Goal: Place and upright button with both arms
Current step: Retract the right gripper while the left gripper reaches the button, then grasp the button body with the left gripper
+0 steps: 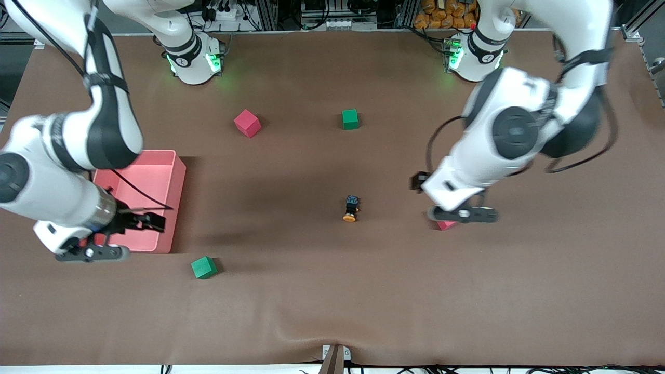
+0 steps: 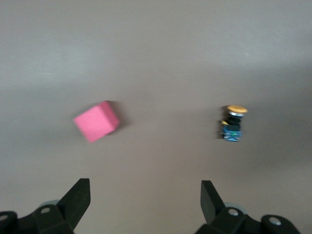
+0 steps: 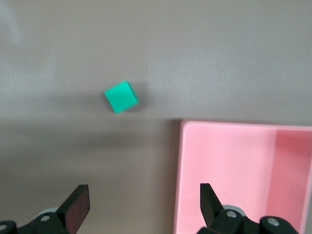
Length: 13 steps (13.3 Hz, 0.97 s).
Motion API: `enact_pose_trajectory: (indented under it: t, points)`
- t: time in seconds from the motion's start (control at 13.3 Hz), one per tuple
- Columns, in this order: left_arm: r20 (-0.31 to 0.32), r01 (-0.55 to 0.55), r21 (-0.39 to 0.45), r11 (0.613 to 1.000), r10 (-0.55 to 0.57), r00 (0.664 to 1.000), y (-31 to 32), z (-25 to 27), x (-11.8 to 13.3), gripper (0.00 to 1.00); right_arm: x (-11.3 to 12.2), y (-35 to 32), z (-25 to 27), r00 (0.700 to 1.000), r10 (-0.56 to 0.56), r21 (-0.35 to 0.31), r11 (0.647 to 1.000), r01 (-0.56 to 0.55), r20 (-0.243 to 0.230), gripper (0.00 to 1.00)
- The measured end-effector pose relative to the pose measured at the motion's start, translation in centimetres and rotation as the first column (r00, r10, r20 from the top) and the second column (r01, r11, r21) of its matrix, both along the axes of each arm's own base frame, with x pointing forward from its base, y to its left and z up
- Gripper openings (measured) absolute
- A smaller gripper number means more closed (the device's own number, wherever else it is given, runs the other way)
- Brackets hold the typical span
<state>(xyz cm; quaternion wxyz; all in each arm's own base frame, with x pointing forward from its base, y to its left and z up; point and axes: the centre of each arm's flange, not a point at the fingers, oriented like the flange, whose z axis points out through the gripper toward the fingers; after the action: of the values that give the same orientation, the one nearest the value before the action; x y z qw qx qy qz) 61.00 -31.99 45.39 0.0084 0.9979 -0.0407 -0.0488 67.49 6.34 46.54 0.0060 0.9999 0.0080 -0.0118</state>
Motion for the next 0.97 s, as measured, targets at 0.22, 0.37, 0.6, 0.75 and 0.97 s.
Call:
enact_pose_trajectory:
  t: [0.22,0.37,0.6,0.75,0.97]
  points:
    - [0.015,0.038,-0.011,0.999,-0.038,0.999,-3.5,-4.4,0.1,1.00,-2.2,-4.7,4.1,1.000,-0.021,0.007,1.000,0.021,-0.017,1.00]
    - [0.037,0.047,-0.029,0.998,-0.046,0.998,-5.0,-7.7,0.7,1.00,-3.5,-9.2,6.0,1.000,0.003,0.016,1.000,-0.002,-0.028,1.00]
    - [0.075,0.056,-0.059,0.997,-0.051,0.996,-7.6,-12.2,0.9,1.00,-6.5,-14.5,7.9,0.997,-0.013,0.036,0.999,0.016,-0.077,1.00]
    - [0.101,0.050,-0.067,0.997,-0.043,0.994,-9.8,-15.1,0.4,1.00,-7.9,-14.3,9.7,0.998,-0.009,0.042,0.999,0.012,-0.069,1.00]
    - [0.136,0.025,-0.044,0.999,-0.019,0.991,-12.3,-18.6,-0.8,1.00,-9.3,-13.7,12.3,0.999,0.000,0.045,0.999,0.002,-0.039,1.00]
